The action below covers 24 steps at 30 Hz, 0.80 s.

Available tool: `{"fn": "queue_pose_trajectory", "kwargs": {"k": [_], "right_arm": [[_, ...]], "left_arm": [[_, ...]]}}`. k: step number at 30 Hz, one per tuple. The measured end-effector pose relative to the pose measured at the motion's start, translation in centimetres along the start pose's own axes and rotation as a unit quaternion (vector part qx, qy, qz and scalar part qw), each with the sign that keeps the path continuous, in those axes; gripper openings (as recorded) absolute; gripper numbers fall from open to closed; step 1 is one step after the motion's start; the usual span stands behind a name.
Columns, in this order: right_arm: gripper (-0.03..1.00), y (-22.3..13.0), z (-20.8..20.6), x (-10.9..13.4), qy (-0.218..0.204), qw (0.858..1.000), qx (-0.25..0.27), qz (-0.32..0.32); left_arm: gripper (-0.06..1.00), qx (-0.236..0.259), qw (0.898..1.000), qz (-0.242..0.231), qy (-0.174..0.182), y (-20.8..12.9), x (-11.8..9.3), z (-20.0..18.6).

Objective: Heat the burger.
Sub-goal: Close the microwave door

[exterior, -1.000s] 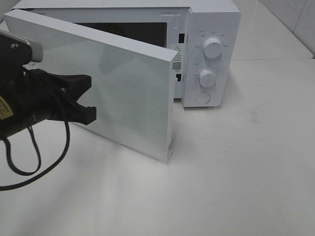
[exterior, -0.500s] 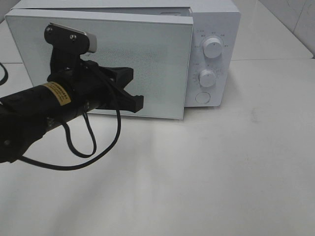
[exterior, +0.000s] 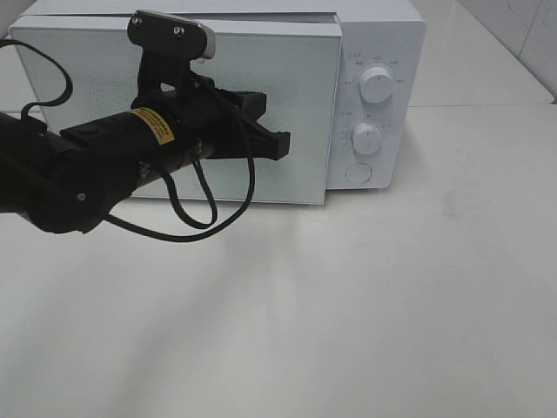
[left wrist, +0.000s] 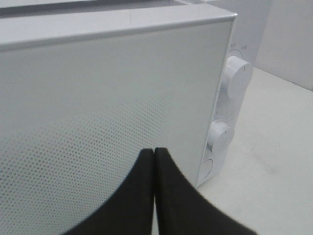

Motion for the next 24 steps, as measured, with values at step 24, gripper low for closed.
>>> {"fn": "queue_pose_trajectory", "kwargs": {"k": [24], "right_arm": [[0.75,0.0,0.0,0.0,0.0,1.0,0.0,0.0]], "left_arm": [[0.0,0.008,1.0,0.007,-0.013,0.5,-1.2,5.9]]}}
Point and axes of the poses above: a point on each arm's last joint axis where the gripper is mounted, z pointing out along that axis toward the gripper, x along the wrist's bending axis when the last joint is at zero, y = z × x, the point moved 2 cm from there along z, pointing out along that axis toward the gripper, and after that the axes turned 15 degrees about -z, right-handed, at the moved point
